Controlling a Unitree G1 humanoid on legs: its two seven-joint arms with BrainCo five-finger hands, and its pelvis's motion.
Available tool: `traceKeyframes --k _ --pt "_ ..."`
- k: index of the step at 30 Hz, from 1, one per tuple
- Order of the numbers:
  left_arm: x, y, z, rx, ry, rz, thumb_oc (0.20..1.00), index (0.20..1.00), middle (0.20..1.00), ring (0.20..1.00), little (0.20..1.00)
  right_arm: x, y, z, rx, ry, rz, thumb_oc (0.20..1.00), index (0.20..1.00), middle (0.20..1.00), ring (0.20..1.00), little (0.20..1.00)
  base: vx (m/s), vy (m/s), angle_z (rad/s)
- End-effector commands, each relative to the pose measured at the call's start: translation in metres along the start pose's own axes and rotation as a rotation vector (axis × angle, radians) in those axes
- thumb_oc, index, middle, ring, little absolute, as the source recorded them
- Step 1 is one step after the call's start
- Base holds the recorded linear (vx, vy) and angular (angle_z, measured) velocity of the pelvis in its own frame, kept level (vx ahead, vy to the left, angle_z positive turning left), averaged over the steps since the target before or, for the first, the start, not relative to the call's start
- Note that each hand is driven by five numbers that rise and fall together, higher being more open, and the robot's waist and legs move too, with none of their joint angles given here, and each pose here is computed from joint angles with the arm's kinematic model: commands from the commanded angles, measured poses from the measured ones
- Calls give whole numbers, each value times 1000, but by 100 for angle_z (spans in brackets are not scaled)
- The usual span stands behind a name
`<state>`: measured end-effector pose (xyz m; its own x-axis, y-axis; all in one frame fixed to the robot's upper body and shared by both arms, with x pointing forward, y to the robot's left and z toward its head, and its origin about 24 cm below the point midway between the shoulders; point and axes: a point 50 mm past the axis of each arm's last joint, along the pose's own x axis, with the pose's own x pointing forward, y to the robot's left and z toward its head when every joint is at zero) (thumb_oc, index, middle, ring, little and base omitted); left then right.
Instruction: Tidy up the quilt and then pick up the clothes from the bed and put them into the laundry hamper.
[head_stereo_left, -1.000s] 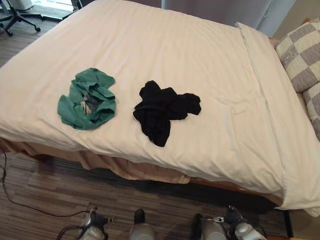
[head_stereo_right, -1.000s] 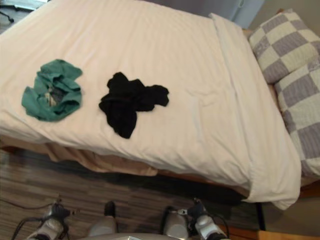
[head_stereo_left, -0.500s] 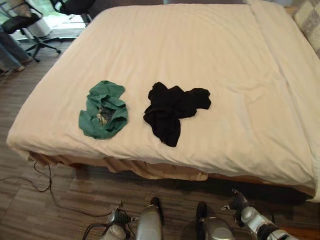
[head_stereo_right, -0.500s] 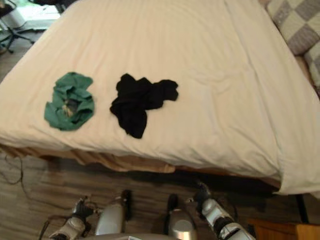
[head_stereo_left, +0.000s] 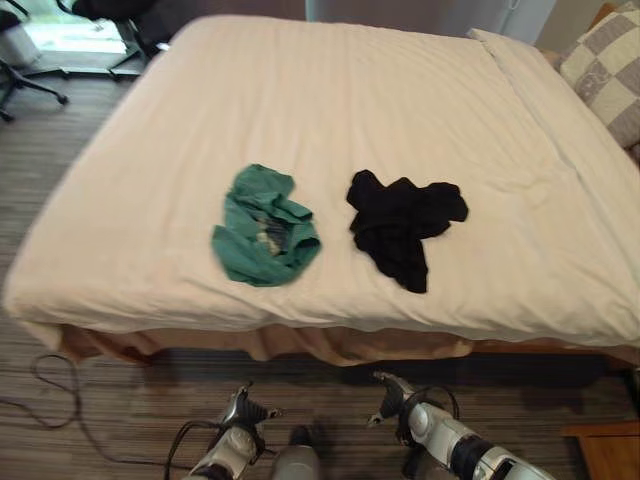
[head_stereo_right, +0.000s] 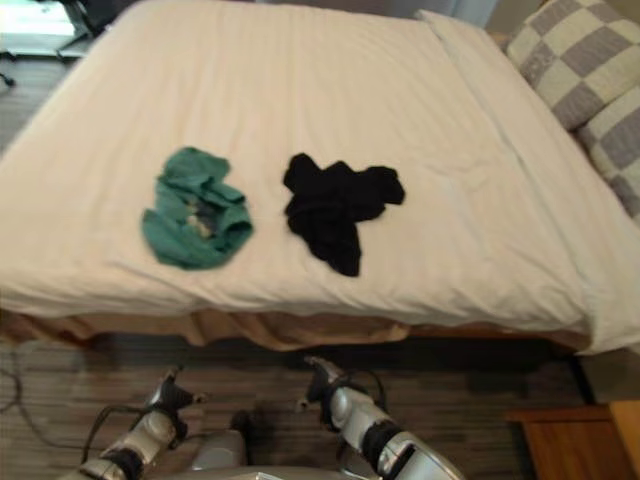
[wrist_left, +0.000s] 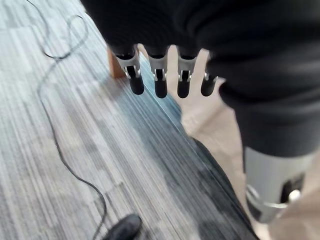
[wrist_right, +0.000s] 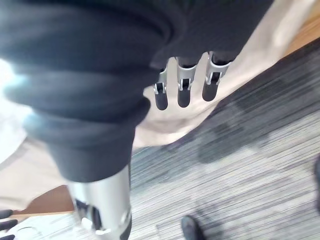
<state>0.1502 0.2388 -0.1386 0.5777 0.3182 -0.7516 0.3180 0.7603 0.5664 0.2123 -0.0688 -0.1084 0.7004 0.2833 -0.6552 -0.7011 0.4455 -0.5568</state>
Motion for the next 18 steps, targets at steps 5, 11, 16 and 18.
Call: traceKeyframes --k 5,11,16,18 --pt "-6 -2 -37 -36 158 5 1000 1000 1000 1000 1000 -6 -25 -47 79 171 -107 1000 1000 1000 1000 1000 75 19 25" --pt "-14 -5 -63 -113 262 9 1000 1000 1000 1000 1000 -37 -28 -122 174 455 -161 1000 1000 1000 1000 1000 133 -60 -24" --pt "-11 -6 -52 -107 231 16 1000 1000 1000 1000 1000 -46 -27 -139 253 534 -193 1000 1000 1000 1000 1000 135 57 -27" --pt "-12 -10 -50 -118 222 4 1000 1000 1000 1000 1000 -49 -30 -145 295 549 -208 1000 1000 1000 1000 1000 154 138 -23"
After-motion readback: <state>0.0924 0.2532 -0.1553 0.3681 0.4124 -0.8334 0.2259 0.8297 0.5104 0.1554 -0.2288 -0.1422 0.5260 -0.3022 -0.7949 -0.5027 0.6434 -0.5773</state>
